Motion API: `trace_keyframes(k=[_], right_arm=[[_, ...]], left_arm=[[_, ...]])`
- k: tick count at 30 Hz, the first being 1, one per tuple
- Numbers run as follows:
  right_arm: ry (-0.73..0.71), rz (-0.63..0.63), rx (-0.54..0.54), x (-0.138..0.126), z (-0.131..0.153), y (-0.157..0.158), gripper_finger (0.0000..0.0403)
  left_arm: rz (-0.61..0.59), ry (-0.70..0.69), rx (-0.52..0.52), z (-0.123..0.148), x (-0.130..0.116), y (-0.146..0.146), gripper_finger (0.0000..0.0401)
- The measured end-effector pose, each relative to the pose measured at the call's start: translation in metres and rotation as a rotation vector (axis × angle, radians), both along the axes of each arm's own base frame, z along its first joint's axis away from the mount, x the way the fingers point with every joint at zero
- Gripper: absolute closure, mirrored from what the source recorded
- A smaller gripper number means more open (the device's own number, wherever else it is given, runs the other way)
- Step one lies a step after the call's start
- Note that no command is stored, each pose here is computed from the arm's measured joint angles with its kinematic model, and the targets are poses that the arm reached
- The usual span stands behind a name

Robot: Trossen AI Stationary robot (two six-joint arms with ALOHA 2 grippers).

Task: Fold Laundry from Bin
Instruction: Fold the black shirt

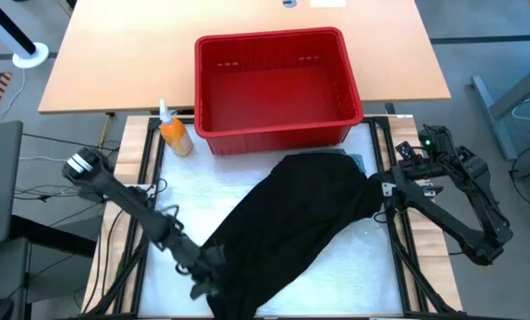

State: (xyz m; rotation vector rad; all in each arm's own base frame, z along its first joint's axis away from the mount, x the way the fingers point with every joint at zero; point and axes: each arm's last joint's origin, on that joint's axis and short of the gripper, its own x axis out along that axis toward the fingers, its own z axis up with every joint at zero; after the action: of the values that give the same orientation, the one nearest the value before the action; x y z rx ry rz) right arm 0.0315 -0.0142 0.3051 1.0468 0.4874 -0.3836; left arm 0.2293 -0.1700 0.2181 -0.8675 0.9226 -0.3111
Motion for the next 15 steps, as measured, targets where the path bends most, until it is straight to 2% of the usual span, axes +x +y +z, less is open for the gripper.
trace_keyframes(k=[3,6,11,15], right_arm=[[0.0,0.0,0.0,0.0,0.0,0.0,0.0378],[-0.001,0.0,-0.002,0.0,0.0,0.0,0.0378],[-0.002,0.0,-0.004,0.0,0.0,0.0,0.0378],[-0.002,-0.001,-0.004,0.0,0.0,0.0,0.0378]], left_arm=[[-0.028,0.137,0.183,-0.01,-0.018,0.009,0.0269],[-0.034,0.194,0.322,-0.02,-0.025,0.014,0.0269],[-0.162,0.145,0.449,-0.04,-0.018,0.005,0.0269],[-0.284,0.186,0.546,-0.065,-0.018,-0.002,0.0269]])
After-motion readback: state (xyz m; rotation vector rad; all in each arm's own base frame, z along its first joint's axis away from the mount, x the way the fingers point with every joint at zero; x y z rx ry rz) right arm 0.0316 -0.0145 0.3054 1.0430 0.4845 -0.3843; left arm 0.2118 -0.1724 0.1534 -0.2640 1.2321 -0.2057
